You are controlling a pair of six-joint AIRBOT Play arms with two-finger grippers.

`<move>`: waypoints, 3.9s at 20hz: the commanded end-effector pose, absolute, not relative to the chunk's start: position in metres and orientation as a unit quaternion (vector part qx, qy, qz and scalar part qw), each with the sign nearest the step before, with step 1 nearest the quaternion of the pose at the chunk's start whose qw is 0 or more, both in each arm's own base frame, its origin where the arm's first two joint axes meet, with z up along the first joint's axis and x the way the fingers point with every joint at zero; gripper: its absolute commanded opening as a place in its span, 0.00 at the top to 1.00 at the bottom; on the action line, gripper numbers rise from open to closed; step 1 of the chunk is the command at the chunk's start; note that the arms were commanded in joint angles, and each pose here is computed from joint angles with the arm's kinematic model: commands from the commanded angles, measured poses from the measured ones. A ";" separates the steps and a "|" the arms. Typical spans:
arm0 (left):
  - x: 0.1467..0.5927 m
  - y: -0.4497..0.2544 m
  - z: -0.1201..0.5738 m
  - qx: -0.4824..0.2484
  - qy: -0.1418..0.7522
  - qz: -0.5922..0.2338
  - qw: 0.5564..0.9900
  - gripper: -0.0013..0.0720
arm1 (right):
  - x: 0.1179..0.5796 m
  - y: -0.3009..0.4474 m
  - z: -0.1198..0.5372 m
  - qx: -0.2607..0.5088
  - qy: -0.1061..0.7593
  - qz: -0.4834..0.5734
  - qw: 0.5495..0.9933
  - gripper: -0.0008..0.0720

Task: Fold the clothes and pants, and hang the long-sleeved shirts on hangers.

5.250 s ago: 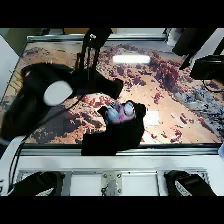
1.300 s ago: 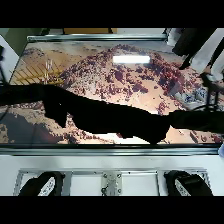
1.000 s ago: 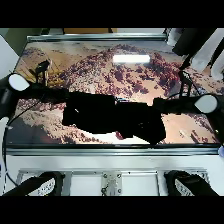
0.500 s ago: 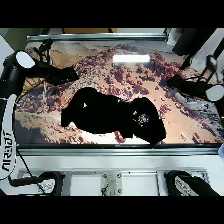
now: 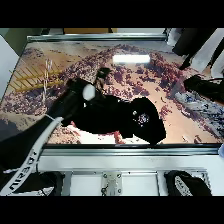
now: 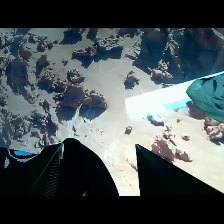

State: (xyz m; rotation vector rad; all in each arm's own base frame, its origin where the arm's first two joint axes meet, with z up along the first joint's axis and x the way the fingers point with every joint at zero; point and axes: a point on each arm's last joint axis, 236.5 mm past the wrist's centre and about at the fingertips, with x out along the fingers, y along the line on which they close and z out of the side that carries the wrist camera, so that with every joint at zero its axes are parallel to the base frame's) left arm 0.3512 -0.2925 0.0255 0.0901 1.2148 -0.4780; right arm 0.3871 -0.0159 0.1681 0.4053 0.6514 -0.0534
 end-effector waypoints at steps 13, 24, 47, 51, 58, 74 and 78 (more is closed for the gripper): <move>0.326 -0.382 -0.061 0.263 0.584 -0.162 0.750 0.15 | 0.366 -0.010 0.147 0.191 0.368 -0.023 0.910 0.32; 0.346 -0.330 -0.070 0.251 0.623 -0.076 0.737 0.15 | 0.358 -0.009 0.120 0.184 0.399 -0.022 0.898 0.32; 0.381 -0.303 0.076 0.152 0.530 -0.112 0.827 0.96 | 0.370 0.099 0.064 0.053 0.509 0.144 0.847 0.32; 0.381 -0.303 0.078 0.151 0.529 -0.113 0.827 0.96 | 0.407 0.132 0.050 0.035 0.525 0.172 0.833 0.32; 0.381 -0.303 0.078 0.151 0.529 -0.113 0.827 0.96 | 0.439 0.191 0.030 -0.003 0.537 0.223 0.814 0.32; 0.381 -0.303 0.078 0.151 0.530 -0.113 0.827 0.96 | 0.456 0.155 -0.028 -0.075 0.574 0.100 0.809 0.35; 0.381 -0.303 0.078 0.151 0.530 -0.112 0.827 0.96 | 0.462 0.152 -0.020 -0.079 0.564 0.092 0.817 0.77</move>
